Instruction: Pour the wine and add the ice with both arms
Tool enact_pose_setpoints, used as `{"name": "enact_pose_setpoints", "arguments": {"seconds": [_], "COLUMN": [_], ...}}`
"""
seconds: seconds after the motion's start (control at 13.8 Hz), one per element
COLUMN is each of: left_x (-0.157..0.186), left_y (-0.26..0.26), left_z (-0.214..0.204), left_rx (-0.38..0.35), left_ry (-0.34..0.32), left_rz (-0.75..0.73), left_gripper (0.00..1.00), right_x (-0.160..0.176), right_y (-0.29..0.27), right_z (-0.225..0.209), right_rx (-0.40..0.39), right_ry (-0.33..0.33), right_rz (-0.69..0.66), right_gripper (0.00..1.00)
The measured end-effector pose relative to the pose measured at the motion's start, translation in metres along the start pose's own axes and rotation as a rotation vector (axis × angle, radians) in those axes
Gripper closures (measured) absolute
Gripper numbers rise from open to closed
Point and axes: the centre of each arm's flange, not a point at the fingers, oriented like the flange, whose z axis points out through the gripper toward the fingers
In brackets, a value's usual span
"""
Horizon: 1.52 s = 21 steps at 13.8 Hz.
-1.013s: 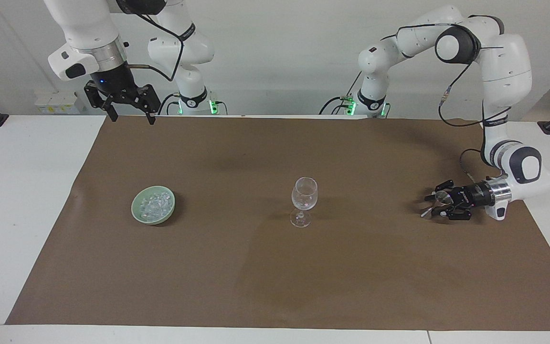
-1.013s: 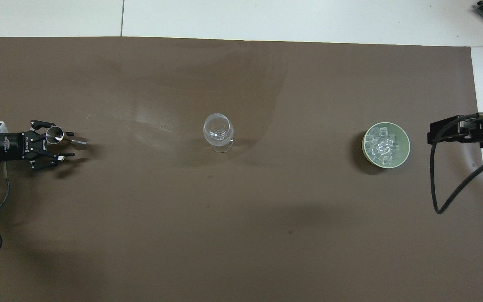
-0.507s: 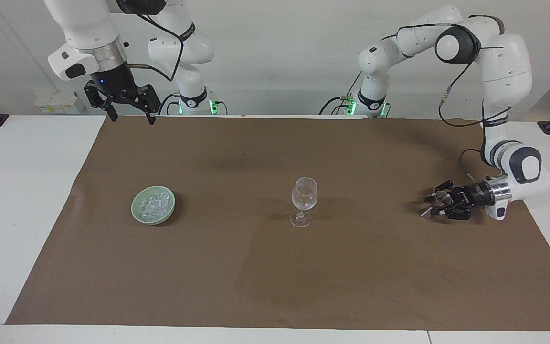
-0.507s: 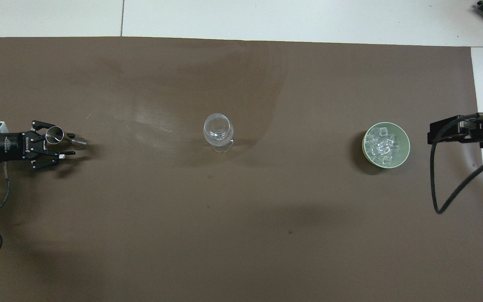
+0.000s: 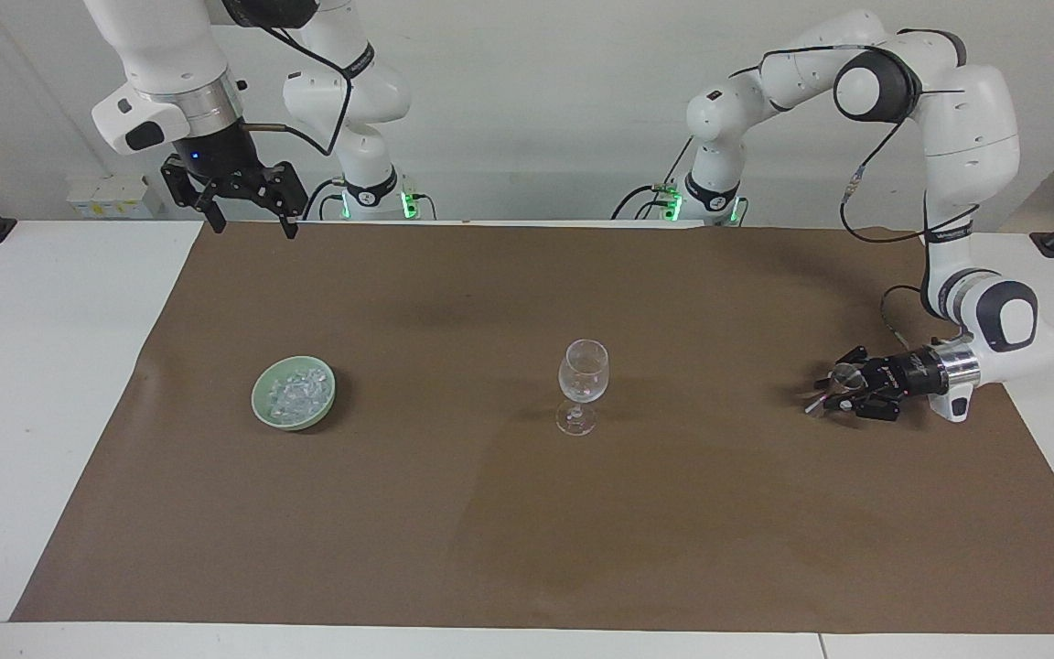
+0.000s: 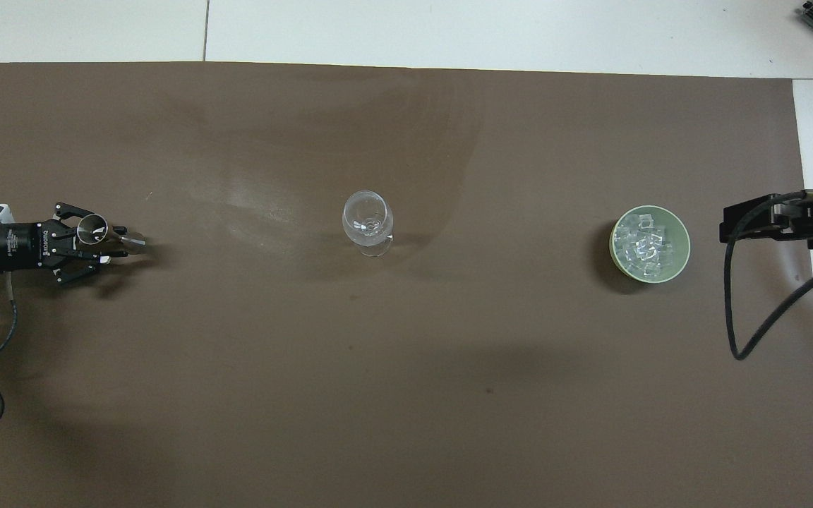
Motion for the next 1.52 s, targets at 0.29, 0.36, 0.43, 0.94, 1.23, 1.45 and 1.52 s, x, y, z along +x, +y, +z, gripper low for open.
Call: {"name": "enact_pose_setpoints", "arguments": {"seconds": [0.29,0.36,0.43,0.94,1.23,1.45,1.52], "left_x": [-0.0007,-0.0008,-0.0010,-0.0020,-0.0034,-0.0053,-0.0057], "left_y": [0.0000,0.0000,-0.0001,-0.0003,0.0002,0.0008,0.0011], "left_z": [0.0000,0.0001,0.0002,0.0008,0.0016,0.0025,0.0027], "left_rx": [0.001,0.001,0.002,0.006,0.001,-0.005,-0.007], "left_ry": [-0.005,-0.006,-0.007,-0.015,-0.028,-0.047,-0.052], "left_rz": [0.002,0.003,0.003,0.014,0.016,0.017,0.017], "left_gripper": [0.76,0.76,0.76,0.76,0.78,0.78,0.78], "right_x": [0.0000,0.0000,0.0000,0.0000,0.0000,0.0000,0.0000], "right_y": [0.0000,0.0000,0.0000,0.0000,0.0000,0.0000,0.0000], "right_z": [0.0000,0.0000,0.0000,0.0000,0.0000,0.0000,0.0000], "right_rx": [0.000,0.000,0.000,0.000,0.000,0.000,0.000], "right_ry": [0.000,0.000,0.000,0.000,0.000,0.000,0.000], "right_rz": [0.000,0.000,0.000,0.000,0.000,0.000,0.000], "right_gripper": [0.00,0.00,0.00,0.00,0.00,0.00,0.00]}}
